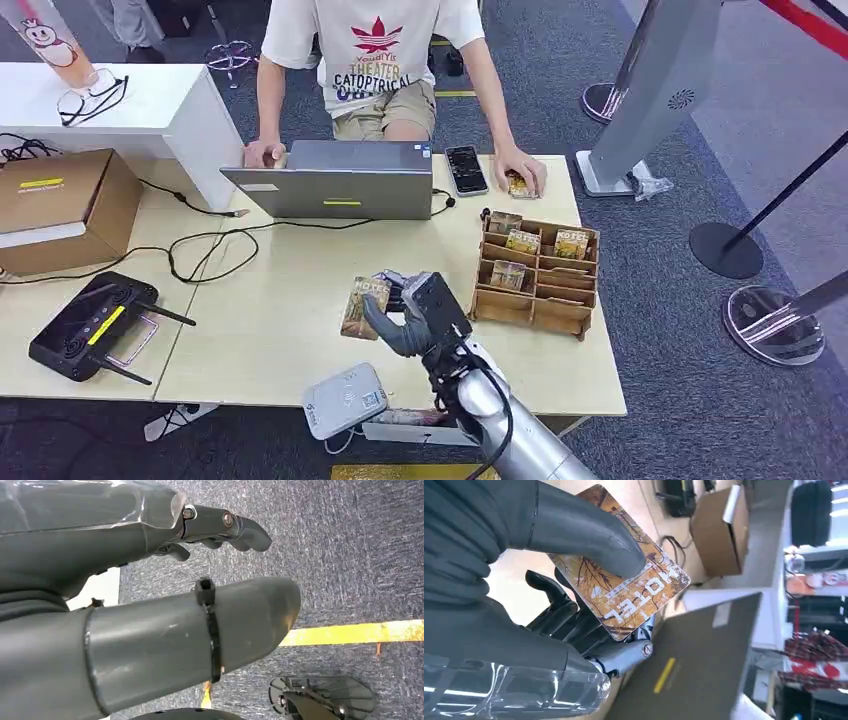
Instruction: Pass the card to the sensor for recognition and then transmit it.
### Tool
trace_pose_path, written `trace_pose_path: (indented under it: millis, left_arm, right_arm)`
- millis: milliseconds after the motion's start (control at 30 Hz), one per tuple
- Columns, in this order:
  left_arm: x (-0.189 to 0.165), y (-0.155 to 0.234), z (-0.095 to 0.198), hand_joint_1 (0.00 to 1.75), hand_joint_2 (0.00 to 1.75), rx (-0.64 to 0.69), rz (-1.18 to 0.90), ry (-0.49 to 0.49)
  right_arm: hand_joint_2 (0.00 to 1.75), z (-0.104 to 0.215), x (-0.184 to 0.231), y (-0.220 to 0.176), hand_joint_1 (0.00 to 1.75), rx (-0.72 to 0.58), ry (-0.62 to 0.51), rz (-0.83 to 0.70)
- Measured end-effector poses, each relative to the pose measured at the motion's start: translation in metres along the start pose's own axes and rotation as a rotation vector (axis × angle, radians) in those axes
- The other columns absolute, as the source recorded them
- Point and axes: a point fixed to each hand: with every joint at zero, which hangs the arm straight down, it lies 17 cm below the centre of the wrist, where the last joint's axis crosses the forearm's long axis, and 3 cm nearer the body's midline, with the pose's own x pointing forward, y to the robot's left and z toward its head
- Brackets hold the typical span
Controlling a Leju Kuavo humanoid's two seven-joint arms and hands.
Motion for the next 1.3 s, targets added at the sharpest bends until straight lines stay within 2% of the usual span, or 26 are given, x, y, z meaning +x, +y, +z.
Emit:
trace_pose_path:
  millis: [267, 633, 1000, 1300]
  left_arm:
    - [0.002, -0.001, 0.000, 0.00, 0.00, -0.005, -0.014, 0.000]
    - [0.008, -0.004, 0.000, 0.00, 0.00, -0.014, -0.027, -0.007]
    - [0.016, -0.005, -0.001, 0.00, 0.00, -0.029, -0.044, -0.019]
    - [0.046, -0.015, 0.002, 0.00, 0.00, -0.038, -0.068, -0.057]
  right_arm:
    - [1.75, -0.008, 0.057, -0.032, 1.75, -0.098, -0.154, 0.112]
    - [1.75, -0.031, 0.120, -0.063, 1.75, -0.165, -0.289, 0.276]
    - [1.75, -0.068, 0.161, -0.095, 1.75, -0.257, -0.347, 0.461]
    - [1.75, -0.095, 0.186, -0.125, 1.75, -0.360, -0.362, 0.656]
